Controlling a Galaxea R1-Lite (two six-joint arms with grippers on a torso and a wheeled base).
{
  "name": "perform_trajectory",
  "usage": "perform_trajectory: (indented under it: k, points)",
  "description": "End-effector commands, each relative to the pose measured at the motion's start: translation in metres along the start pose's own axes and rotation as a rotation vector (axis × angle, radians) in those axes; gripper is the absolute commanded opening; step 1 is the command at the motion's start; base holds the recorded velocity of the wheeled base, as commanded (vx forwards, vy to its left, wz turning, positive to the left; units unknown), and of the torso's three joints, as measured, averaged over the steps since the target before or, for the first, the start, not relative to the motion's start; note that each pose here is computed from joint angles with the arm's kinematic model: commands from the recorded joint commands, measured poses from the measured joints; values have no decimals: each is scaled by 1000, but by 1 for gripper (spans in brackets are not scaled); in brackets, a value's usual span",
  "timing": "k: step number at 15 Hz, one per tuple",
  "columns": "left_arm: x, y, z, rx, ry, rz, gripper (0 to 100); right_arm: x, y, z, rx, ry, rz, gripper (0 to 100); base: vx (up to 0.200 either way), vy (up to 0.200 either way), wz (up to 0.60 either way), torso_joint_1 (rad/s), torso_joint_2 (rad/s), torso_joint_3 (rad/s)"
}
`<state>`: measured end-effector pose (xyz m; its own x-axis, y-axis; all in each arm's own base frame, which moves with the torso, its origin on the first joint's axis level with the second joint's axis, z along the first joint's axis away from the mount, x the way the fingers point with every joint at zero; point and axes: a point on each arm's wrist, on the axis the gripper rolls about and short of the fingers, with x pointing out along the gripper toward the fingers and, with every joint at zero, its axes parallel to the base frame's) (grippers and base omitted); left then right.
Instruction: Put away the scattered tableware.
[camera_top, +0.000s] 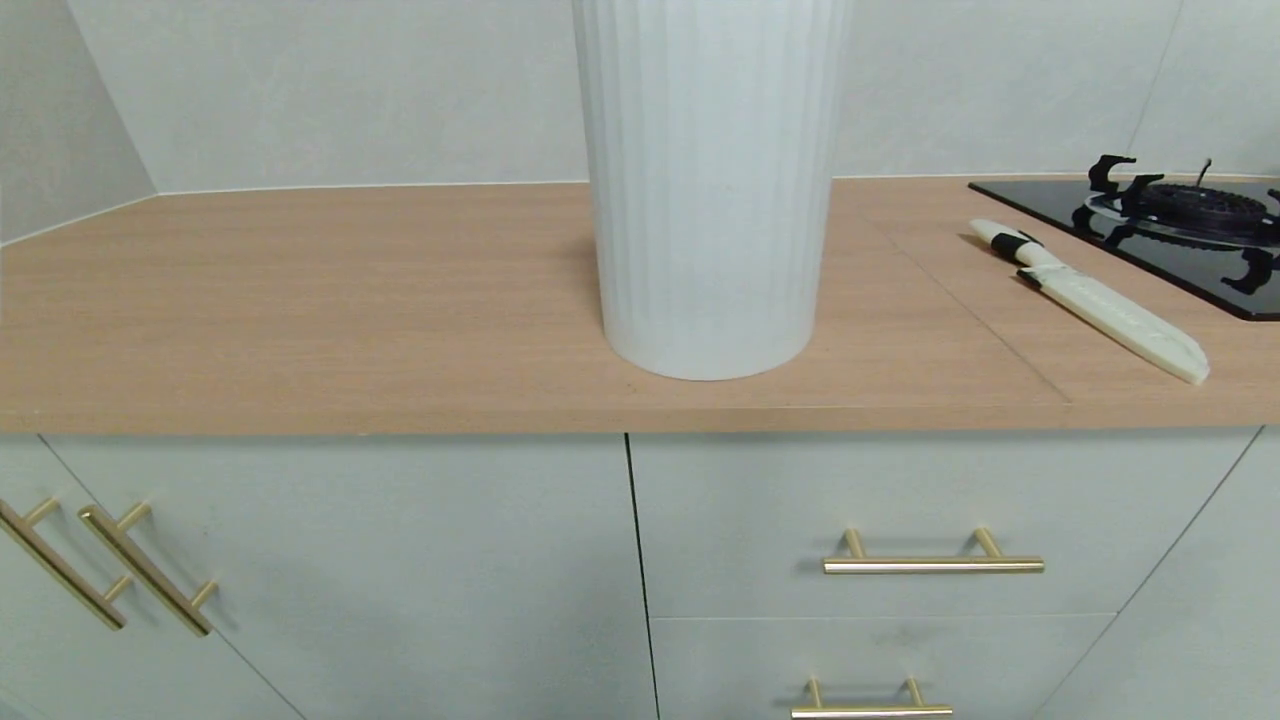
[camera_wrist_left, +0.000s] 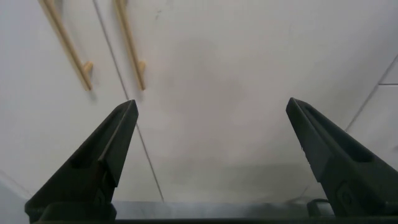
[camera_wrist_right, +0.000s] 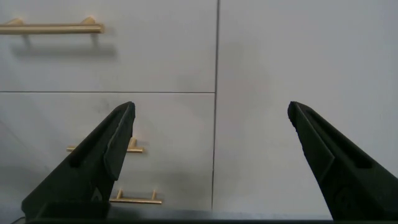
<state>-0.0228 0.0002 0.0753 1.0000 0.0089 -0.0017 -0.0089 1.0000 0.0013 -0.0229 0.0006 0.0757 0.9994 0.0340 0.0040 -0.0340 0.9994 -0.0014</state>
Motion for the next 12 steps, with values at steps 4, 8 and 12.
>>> perform_trajectory:
  k: [4, 8, 12]
  points:
    - [0, 0, 0, 0, 0, 2, 100, 0, 0, 0, 1, 1, 1, 100, 0, 0, 0, 0, 0, 0]
    - [0, 0, 0, 0, 0, 2, 100, 0, 0, 0, 0, 1, 1, 100, 0, 0, 0, 0, 0, 0]
    - [0, 0, 0, 0, 0, 2, 100, 0, 0, 0, 0, 1, 1, 100, 0, 0, 0, 0, 0, 0]
